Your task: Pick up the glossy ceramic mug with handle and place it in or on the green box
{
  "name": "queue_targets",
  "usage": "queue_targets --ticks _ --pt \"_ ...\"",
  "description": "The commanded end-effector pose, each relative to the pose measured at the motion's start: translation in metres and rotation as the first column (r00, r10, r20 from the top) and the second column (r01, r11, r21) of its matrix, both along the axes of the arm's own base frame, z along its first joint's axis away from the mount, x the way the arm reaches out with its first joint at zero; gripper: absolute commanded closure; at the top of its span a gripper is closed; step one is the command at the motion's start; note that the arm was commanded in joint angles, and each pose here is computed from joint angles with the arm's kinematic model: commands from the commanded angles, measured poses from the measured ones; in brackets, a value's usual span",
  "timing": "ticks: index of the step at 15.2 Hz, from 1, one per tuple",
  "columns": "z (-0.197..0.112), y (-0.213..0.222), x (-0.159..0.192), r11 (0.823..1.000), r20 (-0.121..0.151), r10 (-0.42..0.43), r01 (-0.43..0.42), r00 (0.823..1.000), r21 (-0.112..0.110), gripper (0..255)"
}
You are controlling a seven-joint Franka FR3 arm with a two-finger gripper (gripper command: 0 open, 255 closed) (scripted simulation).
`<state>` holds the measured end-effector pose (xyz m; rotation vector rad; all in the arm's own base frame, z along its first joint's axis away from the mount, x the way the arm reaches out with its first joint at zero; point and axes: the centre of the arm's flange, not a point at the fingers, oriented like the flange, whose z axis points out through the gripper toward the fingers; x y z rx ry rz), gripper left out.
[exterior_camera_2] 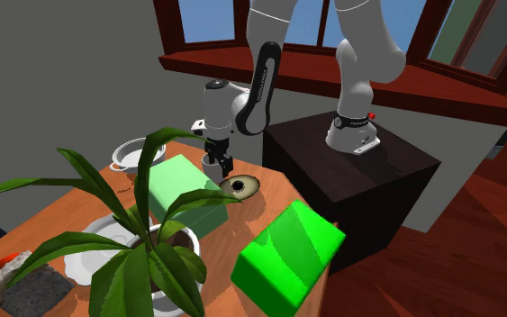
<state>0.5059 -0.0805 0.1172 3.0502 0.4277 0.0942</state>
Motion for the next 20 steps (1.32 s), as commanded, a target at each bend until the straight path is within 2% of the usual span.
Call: queue_targets --ticks 1,3,4,13,20 --pt "0.000 0.000 0.000 1.000 0.000 0.000 0.000 1.000 0.000 0" --pt "0.000 0.000 0.000 1.000 0.000 0.000 0.000 1.000 0.000 0" --pt "0.000 0.000 0.000 1.000 0.000 0.000 0.000 1.000 0.000 255" --pt "0.000 0.000 0.000 1.000 0.000 0.000 0.000 1.000 0.000 255" --pt "0.037 0.000 0.000 1.000 0.000 0.000 0.000 1.000 0.000 255"
